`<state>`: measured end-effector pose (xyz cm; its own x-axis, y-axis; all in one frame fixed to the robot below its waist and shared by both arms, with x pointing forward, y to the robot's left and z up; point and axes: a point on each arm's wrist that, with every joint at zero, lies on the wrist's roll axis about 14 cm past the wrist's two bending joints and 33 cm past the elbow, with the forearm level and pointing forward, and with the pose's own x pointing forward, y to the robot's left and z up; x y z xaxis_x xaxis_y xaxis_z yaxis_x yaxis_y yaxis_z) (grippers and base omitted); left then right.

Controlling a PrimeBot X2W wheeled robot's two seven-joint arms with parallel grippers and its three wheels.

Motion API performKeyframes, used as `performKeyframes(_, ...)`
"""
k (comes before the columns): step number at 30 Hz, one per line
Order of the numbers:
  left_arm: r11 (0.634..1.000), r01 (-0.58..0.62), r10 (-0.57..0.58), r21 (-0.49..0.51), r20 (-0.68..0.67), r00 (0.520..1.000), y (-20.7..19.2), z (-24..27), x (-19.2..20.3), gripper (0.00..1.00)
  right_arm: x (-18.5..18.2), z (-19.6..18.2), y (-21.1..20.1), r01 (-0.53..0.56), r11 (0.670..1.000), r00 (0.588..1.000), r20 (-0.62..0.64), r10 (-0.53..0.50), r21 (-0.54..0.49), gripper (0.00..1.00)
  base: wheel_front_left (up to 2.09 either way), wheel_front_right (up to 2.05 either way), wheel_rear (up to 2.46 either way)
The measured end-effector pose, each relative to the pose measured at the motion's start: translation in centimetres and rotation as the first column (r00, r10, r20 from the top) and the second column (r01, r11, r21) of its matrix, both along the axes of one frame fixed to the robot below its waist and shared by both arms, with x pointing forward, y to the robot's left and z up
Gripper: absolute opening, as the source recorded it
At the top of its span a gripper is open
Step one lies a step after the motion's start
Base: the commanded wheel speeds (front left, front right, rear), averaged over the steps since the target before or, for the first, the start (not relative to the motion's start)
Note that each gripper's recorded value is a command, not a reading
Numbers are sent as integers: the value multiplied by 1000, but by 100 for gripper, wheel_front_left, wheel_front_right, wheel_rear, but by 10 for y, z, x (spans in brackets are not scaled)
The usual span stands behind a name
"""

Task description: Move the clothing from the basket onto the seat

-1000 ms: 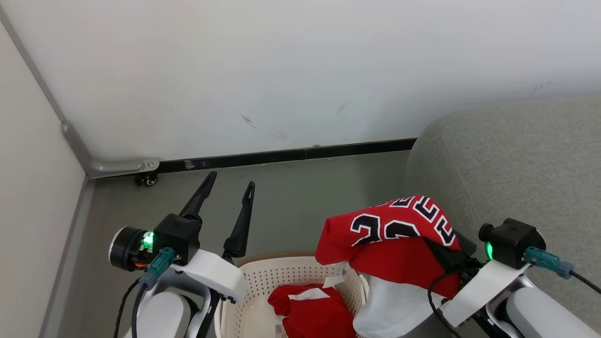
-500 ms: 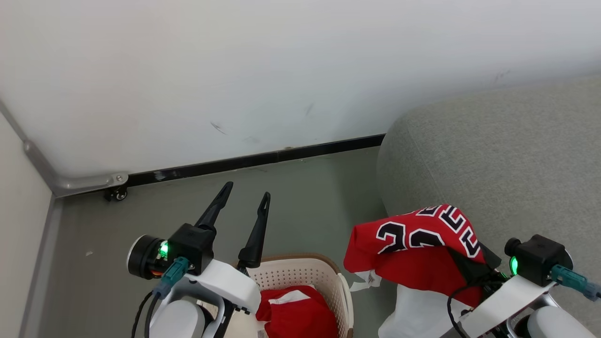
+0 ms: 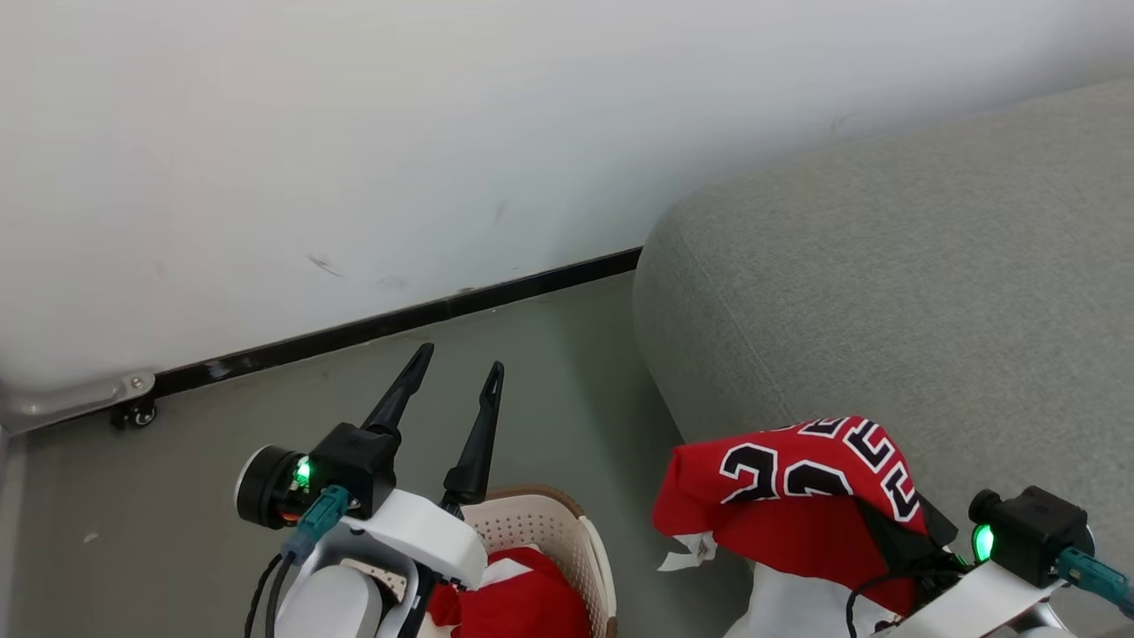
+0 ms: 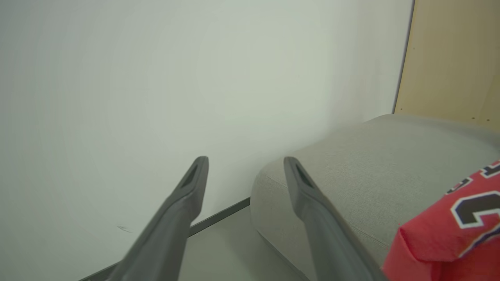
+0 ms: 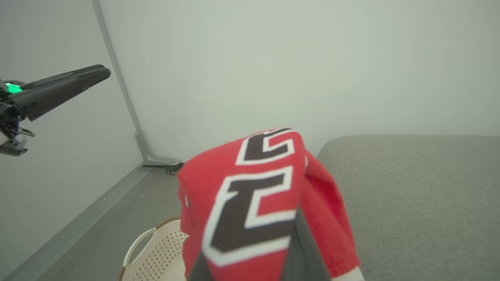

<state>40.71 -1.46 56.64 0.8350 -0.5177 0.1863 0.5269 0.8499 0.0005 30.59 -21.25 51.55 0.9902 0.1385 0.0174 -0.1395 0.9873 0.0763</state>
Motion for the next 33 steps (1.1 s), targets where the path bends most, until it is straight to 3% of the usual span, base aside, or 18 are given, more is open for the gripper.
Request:
performKeyframes(19,1000,1,-1,0,-14,1000,-12,-9,10,100,-23,15,-24,107,994,994,17,-107,0,0,0,0,0)
performKeyframes(24,1000,-17,17,-6,-27,1000,-8,-15,14,100,-7,59,-68,208,978,970,131,-204,-15,0,0,0,0)
performKeyframes(33,999,-49,49,-5,-13,999,7,-16,26,100,25,131,-119,304,946,927,261,-268,-110,0,0,0,0)
